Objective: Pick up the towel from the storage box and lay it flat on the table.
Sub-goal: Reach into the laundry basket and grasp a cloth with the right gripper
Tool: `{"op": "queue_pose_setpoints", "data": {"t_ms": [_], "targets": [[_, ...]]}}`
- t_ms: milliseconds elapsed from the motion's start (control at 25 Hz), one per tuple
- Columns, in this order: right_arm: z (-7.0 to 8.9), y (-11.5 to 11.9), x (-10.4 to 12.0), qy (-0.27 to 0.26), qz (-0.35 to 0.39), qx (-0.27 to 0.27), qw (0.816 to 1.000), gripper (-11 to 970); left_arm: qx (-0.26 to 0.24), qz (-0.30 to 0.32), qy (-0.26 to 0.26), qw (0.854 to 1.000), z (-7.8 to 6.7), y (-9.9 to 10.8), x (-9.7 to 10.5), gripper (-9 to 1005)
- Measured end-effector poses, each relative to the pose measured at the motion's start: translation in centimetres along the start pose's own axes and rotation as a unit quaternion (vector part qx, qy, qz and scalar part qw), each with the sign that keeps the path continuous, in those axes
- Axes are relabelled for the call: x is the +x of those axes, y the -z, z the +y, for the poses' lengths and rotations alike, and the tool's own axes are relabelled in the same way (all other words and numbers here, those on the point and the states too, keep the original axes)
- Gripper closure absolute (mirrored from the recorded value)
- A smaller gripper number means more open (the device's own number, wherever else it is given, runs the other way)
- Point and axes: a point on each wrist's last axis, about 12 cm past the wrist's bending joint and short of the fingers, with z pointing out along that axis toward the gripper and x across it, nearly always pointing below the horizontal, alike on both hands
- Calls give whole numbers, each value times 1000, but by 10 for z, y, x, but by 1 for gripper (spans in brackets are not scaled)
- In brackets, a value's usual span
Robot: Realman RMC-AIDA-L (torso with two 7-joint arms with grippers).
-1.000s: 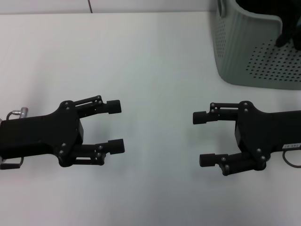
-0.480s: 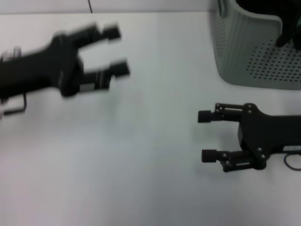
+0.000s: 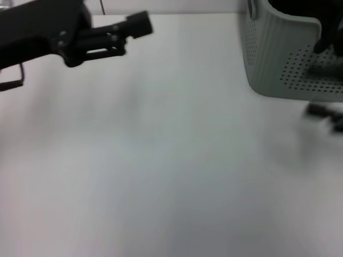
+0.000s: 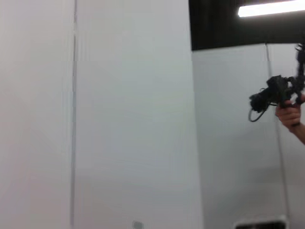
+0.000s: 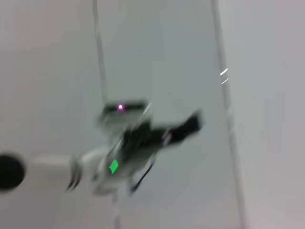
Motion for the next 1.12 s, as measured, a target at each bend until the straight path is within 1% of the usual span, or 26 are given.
{"op": "queue_pose_setpoints", "data": {"t_ms": [80, 120, 160, 240, 280, 320, 440, 480, 600, 680, 800, 840, 960, 1040, 1120], "targets": [[0, 14, -28, 18, -4, 19, 1000, 181, -18, 1, -10, 1000, -6, 13, 5, 154], [-2, 16, -42, 29, 11, 29, 999, 181, -23, 5, -12, 1000, -8, 17, 7, 154], [-5, 15, -54, 35, 31, 39, 998, 181, -30, 15, -11, 999, -13, 24, 13, 154], [-15, 8, -83, 53, 96, 77, 991, 202, -41, 30, 0, 999, -21, 33, 24, 154], [-28, -2, -112, 73, 163, 130, 975, 212, -52, 33, 15, 998, -28, 39, 36, 154], [-28, -2, -112, 73, 163, 130, 975, 221, -52, 33, 15, 998, -28, 39, 36, 154], [-48, -28, -163, 125, 243, 200, 941, 248, -72, 24, 38, 996, -38, 48, 55, 154], [-52, -31, -170, 128, 252, 211, 936, 257, -78, 21, 45, 996, -41, 51, 61, 154], [-77, -50, -210, 137, 295, 270, 906, 261, -94, 11, 61, 994, -50, 55, 75, 154], [-90, -57, -223, 128, 314, 295, 893, 264, -99, 6, 67, 993, -54, 55, 80, 154], [-112, -64, -226, 83, 360, 323, 871, 268, -103, -1, 73, 992, -57, 53, 85, 155], [-121, -69, -223, 63, 383, 324, 863, 269, -106, -3, 74, 992, -58, 53, 86, 155], [-138, -86, -209, 23, 432, 315, 845, 273, -113, -9, 79, 990, -62, 54, 89, 155], [-143, -94, -202, 13, 449, 308, 838, 276, -114, -10, 81, 990, -62, 54, 90, 155], [-146, -101, -198, 9, 458, 301, 836, 279, -113, -9, 81, 990, -61, 53, 90, 155]]}}
